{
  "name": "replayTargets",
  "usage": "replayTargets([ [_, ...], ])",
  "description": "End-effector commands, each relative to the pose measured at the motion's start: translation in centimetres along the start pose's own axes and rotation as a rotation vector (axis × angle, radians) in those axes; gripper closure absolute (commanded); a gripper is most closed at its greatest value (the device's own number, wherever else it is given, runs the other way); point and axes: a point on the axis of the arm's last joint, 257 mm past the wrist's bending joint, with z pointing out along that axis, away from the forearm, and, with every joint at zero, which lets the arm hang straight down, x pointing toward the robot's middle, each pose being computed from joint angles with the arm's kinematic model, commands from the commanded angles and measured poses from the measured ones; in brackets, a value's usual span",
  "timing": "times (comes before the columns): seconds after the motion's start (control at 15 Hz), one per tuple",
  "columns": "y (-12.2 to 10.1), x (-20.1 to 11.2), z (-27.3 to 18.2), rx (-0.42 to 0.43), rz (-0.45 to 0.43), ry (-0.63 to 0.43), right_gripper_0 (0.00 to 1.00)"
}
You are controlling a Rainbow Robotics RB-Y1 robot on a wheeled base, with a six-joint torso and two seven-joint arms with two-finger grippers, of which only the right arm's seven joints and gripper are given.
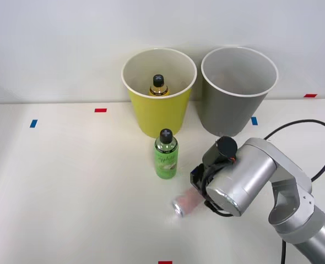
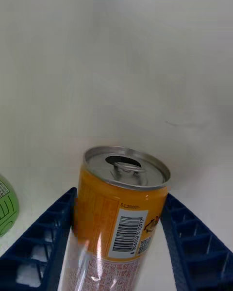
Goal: Put cans in the gray bin, plastic bottles in the light green bin
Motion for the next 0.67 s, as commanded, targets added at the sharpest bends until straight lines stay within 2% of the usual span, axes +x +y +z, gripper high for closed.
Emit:
replayTargets([
  [0.07, -0.6, -0.2, 0.3, 0.014, -0.037, -0.029, 1.0],
  [0.33, -1.0, -1.3, 0.0, 0.011, -0.088, -0.07, 1.0],
  [0.67, -2.7, -5.5, -5.6, -0.113, -0.319, -0.203, 1.0],
])
